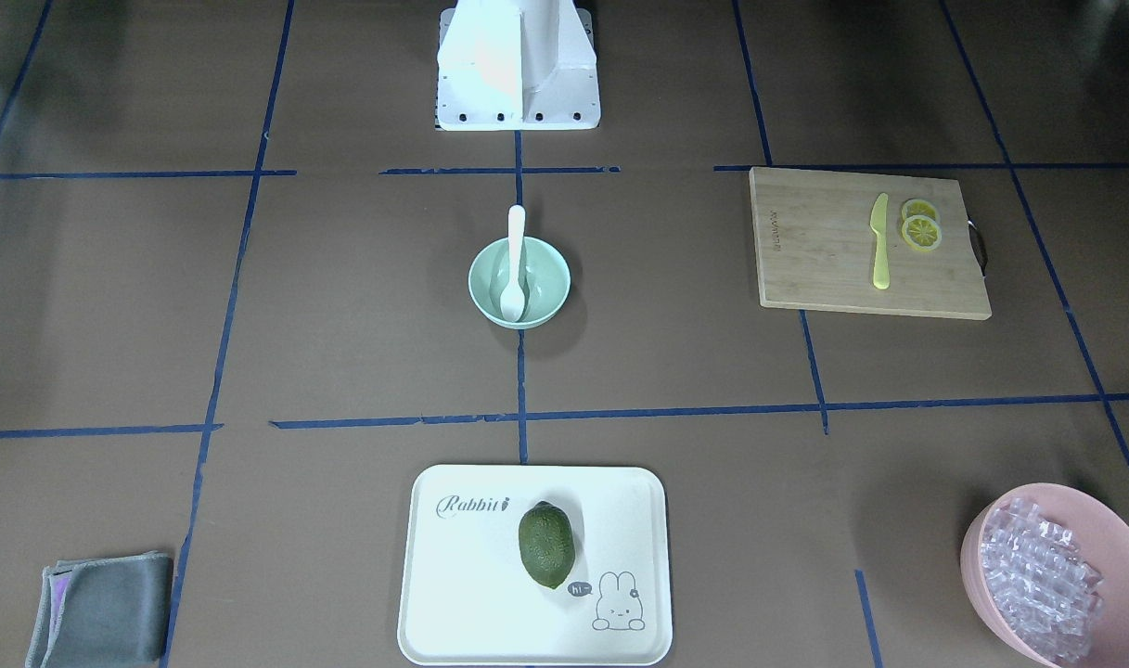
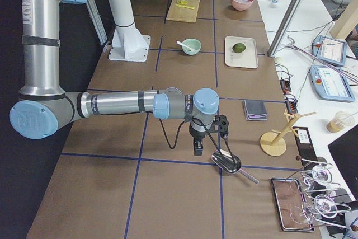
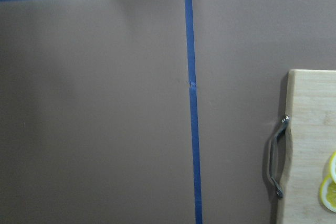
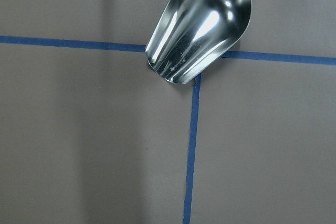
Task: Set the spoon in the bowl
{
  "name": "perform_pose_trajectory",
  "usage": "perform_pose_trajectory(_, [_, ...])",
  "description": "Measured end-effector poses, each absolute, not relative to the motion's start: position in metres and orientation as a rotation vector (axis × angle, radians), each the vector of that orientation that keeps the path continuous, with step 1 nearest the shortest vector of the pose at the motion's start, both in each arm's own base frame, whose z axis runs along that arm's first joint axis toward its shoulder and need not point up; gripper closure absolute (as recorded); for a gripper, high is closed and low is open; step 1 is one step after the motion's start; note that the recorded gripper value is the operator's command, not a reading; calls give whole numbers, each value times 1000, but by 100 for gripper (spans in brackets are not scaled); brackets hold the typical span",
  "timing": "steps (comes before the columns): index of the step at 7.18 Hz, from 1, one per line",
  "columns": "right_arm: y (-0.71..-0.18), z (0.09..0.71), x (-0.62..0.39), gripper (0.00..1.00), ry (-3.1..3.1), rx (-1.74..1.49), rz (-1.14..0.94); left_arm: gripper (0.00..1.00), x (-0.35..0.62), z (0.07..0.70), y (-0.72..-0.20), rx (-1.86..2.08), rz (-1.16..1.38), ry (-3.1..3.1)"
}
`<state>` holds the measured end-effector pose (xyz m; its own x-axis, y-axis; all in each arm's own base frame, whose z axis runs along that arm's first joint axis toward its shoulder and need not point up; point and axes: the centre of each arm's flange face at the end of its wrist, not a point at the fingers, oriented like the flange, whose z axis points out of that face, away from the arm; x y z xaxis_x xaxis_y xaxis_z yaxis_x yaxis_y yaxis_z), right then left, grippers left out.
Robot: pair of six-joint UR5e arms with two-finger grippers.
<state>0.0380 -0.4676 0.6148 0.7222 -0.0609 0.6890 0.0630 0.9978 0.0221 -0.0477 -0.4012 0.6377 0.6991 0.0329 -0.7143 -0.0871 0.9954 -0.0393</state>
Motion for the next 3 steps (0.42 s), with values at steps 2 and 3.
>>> perform_pose_trajectory(2, [-467, 614, 38, 0, -760, -2, -68, 0, -48, 636, -405, -68, 69, 794])
perform_pose_trajectory(3, [-467, 614, 38, 0, -761, -2, -69, 0, -47, 634, -406, -64, 71, 794])
